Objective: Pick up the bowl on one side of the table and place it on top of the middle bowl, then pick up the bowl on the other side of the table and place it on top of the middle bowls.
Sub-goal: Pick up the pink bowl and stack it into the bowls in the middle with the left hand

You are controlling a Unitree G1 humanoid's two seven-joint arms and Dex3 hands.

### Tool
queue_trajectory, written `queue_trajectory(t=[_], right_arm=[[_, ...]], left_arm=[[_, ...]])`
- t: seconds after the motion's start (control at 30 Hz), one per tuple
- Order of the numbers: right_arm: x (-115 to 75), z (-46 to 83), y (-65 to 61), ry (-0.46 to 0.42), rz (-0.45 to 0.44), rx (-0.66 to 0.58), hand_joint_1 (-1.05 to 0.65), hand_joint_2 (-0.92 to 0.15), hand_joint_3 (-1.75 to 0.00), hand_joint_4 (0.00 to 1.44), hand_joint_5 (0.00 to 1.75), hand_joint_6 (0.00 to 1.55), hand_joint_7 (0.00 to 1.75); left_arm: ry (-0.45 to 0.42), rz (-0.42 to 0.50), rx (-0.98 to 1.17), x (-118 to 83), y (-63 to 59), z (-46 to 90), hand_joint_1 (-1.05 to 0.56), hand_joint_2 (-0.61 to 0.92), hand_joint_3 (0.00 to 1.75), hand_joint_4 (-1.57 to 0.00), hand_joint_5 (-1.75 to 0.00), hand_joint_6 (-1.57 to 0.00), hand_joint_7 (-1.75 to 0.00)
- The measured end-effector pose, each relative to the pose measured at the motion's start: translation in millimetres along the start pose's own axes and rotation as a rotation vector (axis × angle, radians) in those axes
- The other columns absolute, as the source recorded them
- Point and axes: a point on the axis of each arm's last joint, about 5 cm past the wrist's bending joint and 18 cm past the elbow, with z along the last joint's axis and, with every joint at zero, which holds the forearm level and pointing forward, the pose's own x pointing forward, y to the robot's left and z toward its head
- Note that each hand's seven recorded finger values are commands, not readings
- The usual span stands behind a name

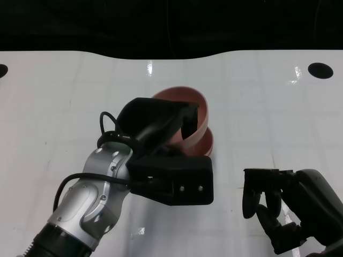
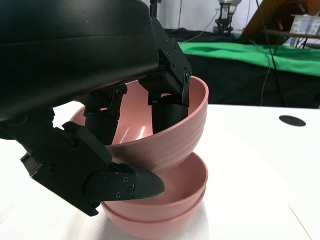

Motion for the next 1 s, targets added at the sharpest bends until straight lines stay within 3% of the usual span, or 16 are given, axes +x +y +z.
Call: queue_trajectory(t=[0.13, 0.2, 0.23, 0.27, 0.3, 0.4, 0.43, 0.5, 0.63, 0.83, 1.0], right_arm=[[0.2, 0.3, 0.5, -0.001, 0.0, -0.006, -0.11, -0.12, -1.67, 0.97, 1.75, 0.82, 1.62], [0.4, 0.6, 0.9, -0.001, 0.0, -0.009, -0.11, -0.12, -1.67, 0.97, 1.75, 0.82, 1.62], [0.5, 0.8, 1.1, -0.002, -0.001, -0.008, -0.11, -0.12, -1.67, 0.98, 1.75, 0.82, 1.62], [0.6, 1.0, 1.3, -0.002, -0.002, -0.006, -0.11, -0.12, -1.67, 0.98, 1.75, 0.82, 1.62], [0.8, 1.2, 1.4, -0.003, -0.003, -0.005, -0.11, -0.13, -1.67, 0.98, 1.75, 0.82, 1.61], [1.1, 1.9, 1.7, -0.005, -0.006, -0.002, -0.11, -0.13, -1.67, 0.98, 1.75, 0.82, 1.61], [1.1, 1.9, 1.7, -0.005, -0.006, -0.002, -0.11, -0.13, -1.67, 0.98, 1.75, 0.82, 1.61], [1.3, 2.1, 1.9, -0.005, -0.007, 0.0, -0.11, -0.13, -1.67, 0.97, 1.75, 0.82, 1.6], [1.4, 2.3, 1.9, -0.005, -0.007, 0.002, -0.12, -0.12, -1.67, 0.97, 1.75, 0.82, 1.6], [1.7, 2.5, 2.0, 0.0, -0.007, 0.003, -0.13, -0.12, -1.67, 0.97, 1.75, 0.82, 1.59], [1.7, 2.5, 2.0, -0.001, -0.007, 0.003, -0.13, -0.12, -1.66, 0.97, 1.75, 0.82, 1.58]], left_arm=[[0.01, -0.034, 0.001, 1.8, -6.4, -0.7, -0.24, 0.54, 0.99, -0.85, -1.75, -0.73, -1.57], [0.014, -0.044, 0.004, 2.4, -7.8, -1.4, -0.24, 0.56, 0.96, -0.86, -1.75, -0.75, -1.45], [0.015, -0.049, 0.006, 2.7, -8.0, -1.0, -0.24, 0.61, 0.87, -0.84, -1.75, -0.81, -1.19], [0.016, -0.055, 0.009, 3.3, -7.8, -0.3, -0.24, 0.63, 0.83, -0.84, -1.75, -0.84, -1.08], [0.019, -0.066, 0.014, 4.0, -7.3, 0.5, -0.27, 0.71, 0.65, -0.8, -1.68, -0.87, -0.83], [0.04, -0.105, 0.028, 5.4, -6.6, 1.7, -0.33, 0.88, 0.28, -0.77, -1.53, -0.91, -0.43], [0.045, -0.126, 0.043, 5.8, -6.7, 2.4, -0.43, 0.9, 0.28, -0.51, -1.05, -0.74, -0.23], [0.055, -0.174, 0.094, 6.6, -6.5, 3.7, -0.54, 0.92, 0.28, -0.44, -0.44, -0.58, -0.05], [0.074, -0.191, 0.156, 5.7, -7.1, 3.8, -0.68, 0.92, 0.32, -0.4, -0.21, -0.42, 0.0], [0.063, -0.191, 0.194, 5.1, -8.3, 4.9, -0.79, 0.92, 0.41, -0.22, -0.1, -0.25, 0.0], [0.029, -0.137, 0.203, 1.9, -7.7, 4.1, -0.82, 0.92, 0.44, -0.13, -0.06, -0.18, 0.0]])
